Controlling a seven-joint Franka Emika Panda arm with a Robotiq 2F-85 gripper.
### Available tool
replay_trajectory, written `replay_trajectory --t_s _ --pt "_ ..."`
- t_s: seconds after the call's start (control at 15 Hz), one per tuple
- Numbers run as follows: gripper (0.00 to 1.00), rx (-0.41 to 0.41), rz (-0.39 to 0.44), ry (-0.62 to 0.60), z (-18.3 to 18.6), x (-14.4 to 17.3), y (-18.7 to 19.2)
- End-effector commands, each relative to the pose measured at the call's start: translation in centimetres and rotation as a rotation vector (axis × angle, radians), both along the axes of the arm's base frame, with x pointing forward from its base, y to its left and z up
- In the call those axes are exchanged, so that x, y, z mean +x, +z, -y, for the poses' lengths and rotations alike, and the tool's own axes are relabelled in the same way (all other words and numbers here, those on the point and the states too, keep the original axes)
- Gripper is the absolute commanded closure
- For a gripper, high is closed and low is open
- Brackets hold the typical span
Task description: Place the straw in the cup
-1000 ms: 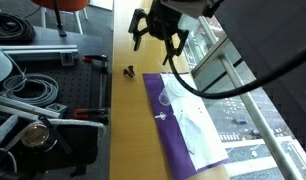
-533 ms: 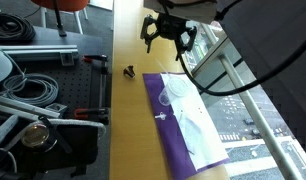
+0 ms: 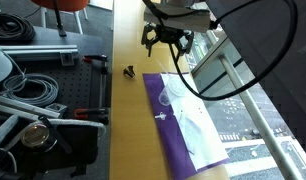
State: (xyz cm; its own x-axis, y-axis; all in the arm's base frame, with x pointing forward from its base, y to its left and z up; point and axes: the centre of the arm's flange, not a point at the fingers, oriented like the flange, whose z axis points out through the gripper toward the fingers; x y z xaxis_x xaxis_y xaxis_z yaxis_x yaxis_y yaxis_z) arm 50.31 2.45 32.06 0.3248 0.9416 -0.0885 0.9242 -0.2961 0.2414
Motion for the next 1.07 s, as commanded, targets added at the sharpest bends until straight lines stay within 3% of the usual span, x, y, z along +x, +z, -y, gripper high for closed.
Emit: replay_trajectory --t_s 0.0,1.0 --pt "0.00 0.001 0.038 0.025 0.8 0.3 -0.1" --pt "0.00 0.004 0.071 0.005 2.3 1.9 -0.1"
